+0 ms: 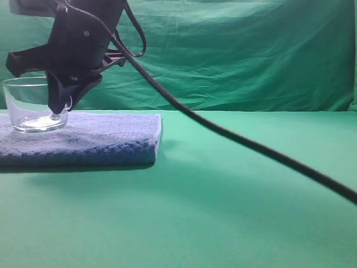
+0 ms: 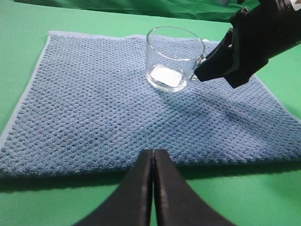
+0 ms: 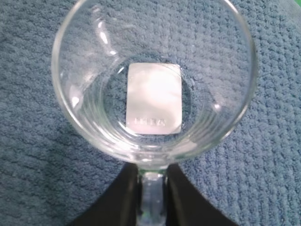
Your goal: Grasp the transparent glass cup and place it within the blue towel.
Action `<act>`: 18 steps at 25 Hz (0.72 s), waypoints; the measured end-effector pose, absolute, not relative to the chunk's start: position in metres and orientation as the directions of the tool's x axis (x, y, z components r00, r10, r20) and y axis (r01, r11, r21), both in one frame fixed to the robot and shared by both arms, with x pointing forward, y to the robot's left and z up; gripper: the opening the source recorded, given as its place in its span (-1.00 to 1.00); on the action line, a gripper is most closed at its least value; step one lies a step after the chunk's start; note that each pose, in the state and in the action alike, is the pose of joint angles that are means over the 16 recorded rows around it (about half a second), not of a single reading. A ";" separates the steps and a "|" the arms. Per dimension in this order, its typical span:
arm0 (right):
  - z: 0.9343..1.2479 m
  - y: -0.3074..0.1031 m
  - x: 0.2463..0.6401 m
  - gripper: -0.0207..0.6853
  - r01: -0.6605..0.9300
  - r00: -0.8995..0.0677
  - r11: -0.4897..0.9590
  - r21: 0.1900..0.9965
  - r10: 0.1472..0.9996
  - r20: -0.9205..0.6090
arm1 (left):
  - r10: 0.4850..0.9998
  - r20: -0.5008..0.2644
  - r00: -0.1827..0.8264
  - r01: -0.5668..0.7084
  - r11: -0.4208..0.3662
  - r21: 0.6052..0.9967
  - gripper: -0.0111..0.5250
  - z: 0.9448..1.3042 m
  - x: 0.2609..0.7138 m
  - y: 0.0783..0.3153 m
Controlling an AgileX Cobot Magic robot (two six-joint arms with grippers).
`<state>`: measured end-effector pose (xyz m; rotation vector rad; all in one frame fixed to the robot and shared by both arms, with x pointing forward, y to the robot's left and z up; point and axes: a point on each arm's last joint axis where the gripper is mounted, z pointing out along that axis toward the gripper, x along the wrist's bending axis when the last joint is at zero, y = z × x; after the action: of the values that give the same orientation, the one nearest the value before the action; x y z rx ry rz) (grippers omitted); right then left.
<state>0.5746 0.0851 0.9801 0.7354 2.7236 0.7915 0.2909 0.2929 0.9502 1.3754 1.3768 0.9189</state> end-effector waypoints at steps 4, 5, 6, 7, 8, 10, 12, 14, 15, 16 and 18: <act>1.013 0.073 0.564 -0.04 0.454 -0.840 0.726 0.517 0.542 -0.025 | 0.990 -0.112 0.084 0.277 0.085 0.957 -0.96 0.950 0.291 0.293; 1.024 0.068 0.560 -0.09 0.466 -0.835 0.723 0.510 0.551 -0.017 | 0.990 -0.112 0.084 0.277 0.085 0.957 -0.96 0.950 0.291 0.293; 1.035 0.064 0.556 -0.14 0.480 -0.828 0.718 0.504 0.560 -0.009 | 0.990 -0.112 0.084 0.277 0.085 0.957 -0.96 0.950 0.291 0.293; 1.046 0.059 0.552 -0.21 0.493 -0.821 0.712 0.500 0.571 -0.003 | 0.990 -0.112 0.084 0.277 0.085 0.957 -0.96 0.950 0.291 0.293; 1.058 0.054 0.548 -0.28 0.506 -0.813 0.705 0.497 0.582 0.003 | 0.990 -0.112 0.084 0.277 0.085 0.957 -0.96 0.950 0.291 0.293; 1.082 0.042 0.537 -0.45 0.527 -0.797 0.687 0.499 0.604 0.010 | 0.990 -0.112 0.084 0.277 0.085 0.957 -0.96 0.950 0.291 0.293; 1.106 0.029 0.525 -0.62 0.541 -0.782 0.669 0.510 0.623 0.013 | 0.990 -0.112 0.084 0.277 0.085 0.957 -0.96 0.950 0.291 0.293; 1.127 0.015 0.511 -0.78 0.547 -0.770 0.648 0.529 0.638 0.014 | 0.990 -0.112 0.084 0.277 0.085 0.957 -0.96 0.950 0.291 0.293; 1.136 0.008 0.504 -0.84 0.549 -0.764 0.638 0.540 0.645 0.014 | 0.990 -0.112 0.084 0.277 0.085 0.957 -0.96 0.950 0.291 0.293; 1.144 0.000 0.497 -0.88 0.549 -0.758 0.627 0.553 0.652 0.014 | 0.990 -0.112 0.084 0.277 0.085 0.957 -0.96 0.950 0.291 0.293; 1.156 -0.015 0.482 -0.92 0.544 -0.749 0.605 0.581 0.662 0.012 | 0.990 -0.112 0.084 0.277 0.085 0.957 -0.96 0.950 0.291 0.293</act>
<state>0.4825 -0.0154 1.1565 1.0007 2.6265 0.8488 0.2909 0.2929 0.9502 1.3754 1.3768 0.9189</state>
